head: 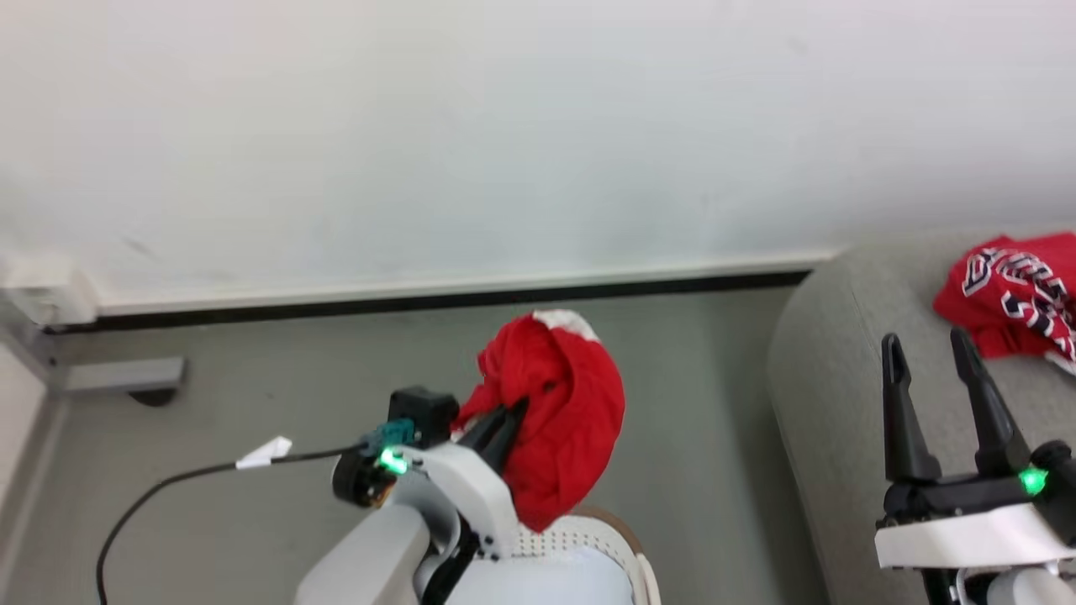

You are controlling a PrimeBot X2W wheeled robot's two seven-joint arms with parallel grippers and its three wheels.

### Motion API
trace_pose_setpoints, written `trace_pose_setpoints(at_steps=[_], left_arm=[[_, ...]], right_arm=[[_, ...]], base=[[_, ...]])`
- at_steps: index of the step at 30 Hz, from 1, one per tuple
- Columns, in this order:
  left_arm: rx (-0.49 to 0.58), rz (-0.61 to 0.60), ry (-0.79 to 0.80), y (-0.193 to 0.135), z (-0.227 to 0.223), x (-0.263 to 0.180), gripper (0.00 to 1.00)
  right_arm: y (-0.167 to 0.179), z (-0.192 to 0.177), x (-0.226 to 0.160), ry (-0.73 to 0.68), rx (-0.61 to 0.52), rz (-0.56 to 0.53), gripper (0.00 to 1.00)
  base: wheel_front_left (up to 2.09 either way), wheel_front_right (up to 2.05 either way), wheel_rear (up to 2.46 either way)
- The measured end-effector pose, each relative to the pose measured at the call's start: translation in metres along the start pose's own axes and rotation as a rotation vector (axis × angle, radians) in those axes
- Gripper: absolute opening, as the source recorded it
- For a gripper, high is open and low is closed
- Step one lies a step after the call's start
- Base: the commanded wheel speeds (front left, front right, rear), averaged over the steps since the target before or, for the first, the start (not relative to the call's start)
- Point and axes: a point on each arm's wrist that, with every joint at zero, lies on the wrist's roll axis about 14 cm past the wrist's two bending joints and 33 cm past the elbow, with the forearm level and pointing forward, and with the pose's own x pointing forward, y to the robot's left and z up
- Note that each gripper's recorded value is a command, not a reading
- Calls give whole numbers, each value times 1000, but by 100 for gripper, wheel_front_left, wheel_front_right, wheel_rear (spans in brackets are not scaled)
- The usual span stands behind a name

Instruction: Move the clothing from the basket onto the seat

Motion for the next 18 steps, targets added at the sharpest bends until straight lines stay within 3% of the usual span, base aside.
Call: trace_pose_setpoints(at_steps=[8,18], left_arm=[[59,2,-230,-4,86,-11,0],[91,-5,-301,-13,118,-19,0]], right_arm=[[27,-1,-5,6,27,67,100],[41,-8,-9,29,37,106,100]], base=[[0,0,0],[0,0,0]])
